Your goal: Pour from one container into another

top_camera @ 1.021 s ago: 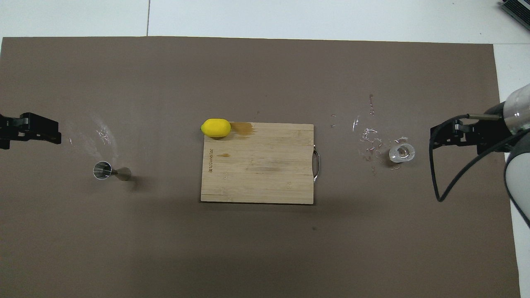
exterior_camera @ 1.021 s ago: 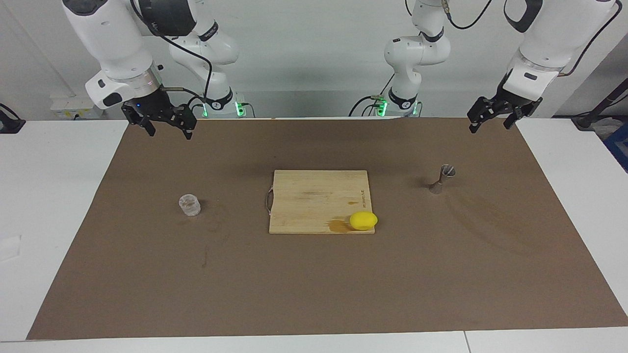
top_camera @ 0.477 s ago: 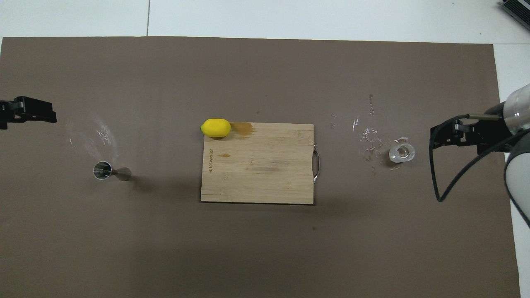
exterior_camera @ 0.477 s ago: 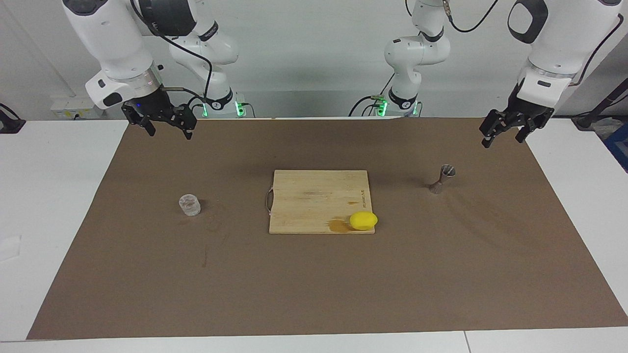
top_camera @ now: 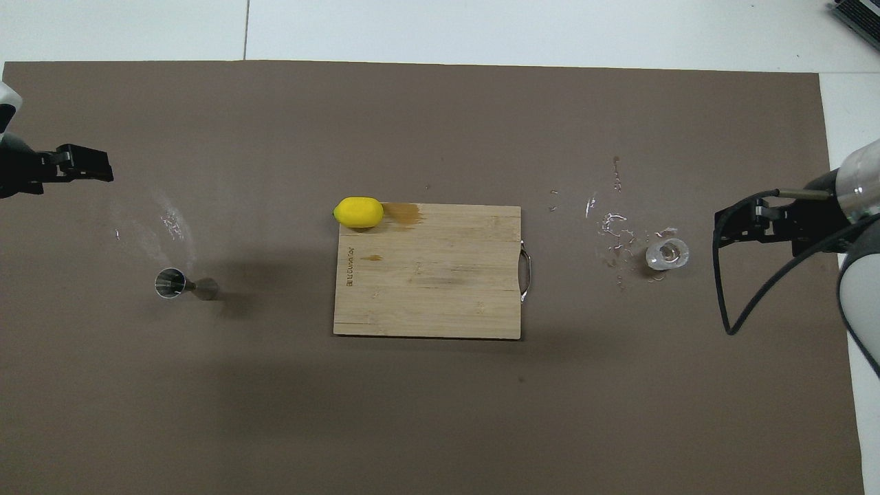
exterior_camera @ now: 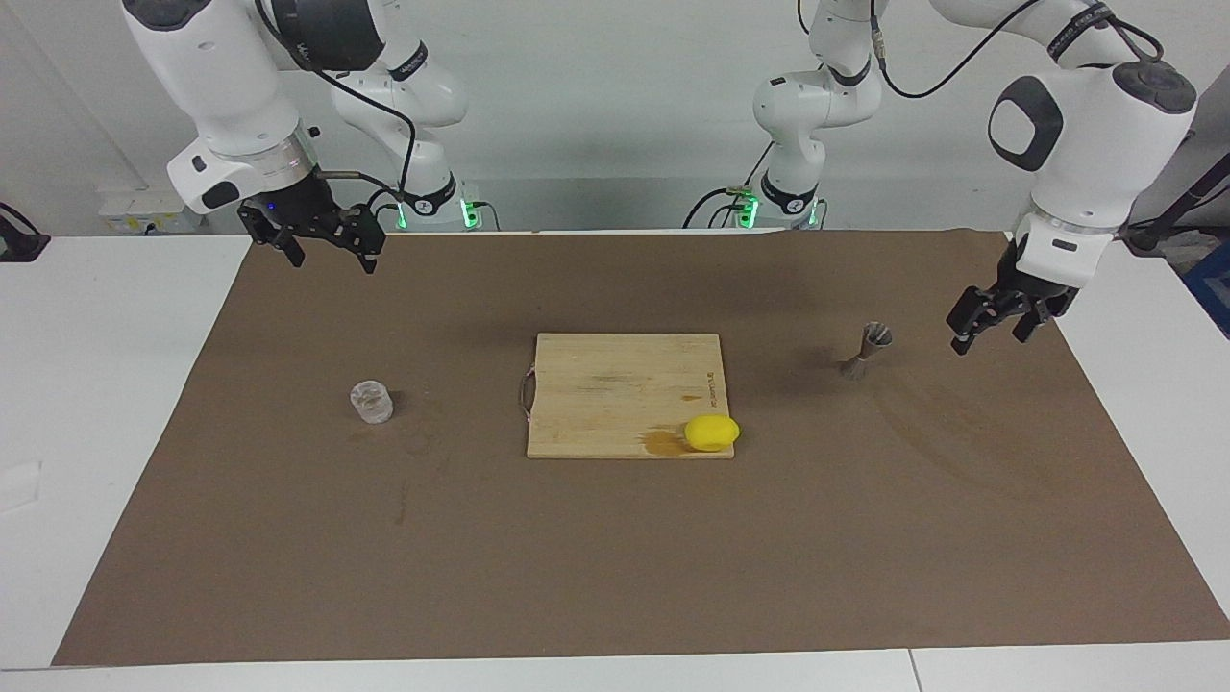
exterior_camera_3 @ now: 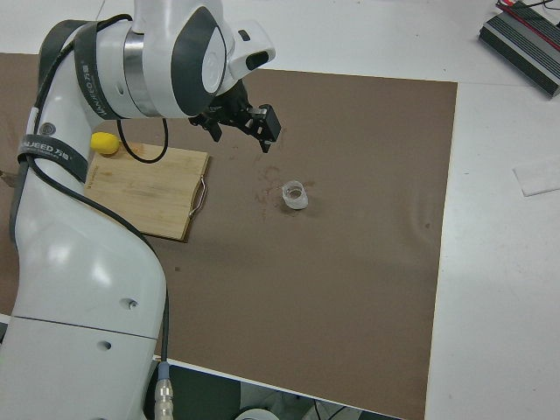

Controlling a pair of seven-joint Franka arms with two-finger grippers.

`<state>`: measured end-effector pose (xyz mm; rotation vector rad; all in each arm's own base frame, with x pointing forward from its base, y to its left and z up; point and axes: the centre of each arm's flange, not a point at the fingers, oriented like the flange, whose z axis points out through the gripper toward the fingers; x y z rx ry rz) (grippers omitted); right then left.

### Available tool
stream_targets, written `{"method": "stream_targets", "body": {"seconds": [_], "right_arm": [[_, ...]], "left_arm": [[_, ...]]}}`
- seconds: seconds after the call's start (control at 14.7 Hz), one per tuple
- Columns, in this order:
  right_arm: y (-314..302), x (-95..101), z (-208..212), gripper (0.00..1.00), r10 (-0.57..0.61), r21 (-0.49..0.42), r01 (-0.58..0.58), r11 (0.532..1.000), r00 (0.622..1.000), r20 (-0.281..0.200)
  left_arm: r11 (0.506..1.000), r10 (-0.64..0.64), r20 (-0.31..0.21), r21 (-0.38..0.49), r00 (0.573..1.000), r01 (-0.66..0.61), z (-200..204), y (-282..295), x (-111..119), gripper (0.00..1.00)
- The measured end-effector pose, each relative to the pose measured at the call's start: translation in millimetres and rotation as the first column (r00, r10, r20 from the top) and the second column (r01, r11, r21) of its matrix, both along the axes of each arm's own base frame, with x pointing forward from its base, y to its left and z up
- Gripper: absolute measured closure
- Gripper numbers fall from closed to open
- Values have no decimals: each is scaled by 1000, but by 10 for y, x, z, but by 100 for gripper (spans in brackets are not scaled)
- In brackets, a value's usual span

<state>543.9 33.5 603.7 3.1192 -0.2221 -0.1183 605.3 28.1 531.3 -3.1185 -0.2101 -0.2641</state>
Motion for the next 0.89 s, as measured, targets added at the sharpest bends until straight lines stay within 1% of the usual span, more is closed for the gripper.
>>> {"method": "stream_targets", "body": {"seconds": [0.14, 0.2, 0.41, 0.68, 0.89], "right_arm": [[0, 0, 0, 0, 0, 0, 0, 1000, 1000, 0], [0, 0, 0, 0, 0, 0, 0, 1000, 1000, 0], [0, 0, 0, 0, 0, 0, 0, 1000, 1000, 0], [0, 0, 0, 0, 0, 0, 0, 1000, 1000, 0], [0, 0, 0, 0, 0, 0, 0, 1000, 1000, 0]], "left_arm": [[1000, 30, 35, -2, 999, -30, -169, 97, 15, 0], [999, 45, 40, -4, 998, -45, -217, 123, 8, 0], [995, 95, 24, -14, 995, -95, -282, 226, -58, 0], [964, 241, -18, -114, 970, -241, -431, 617, -221, 0], [955, 266, -32, -126, 963, -268, -476, 722, -284, 0]]}}
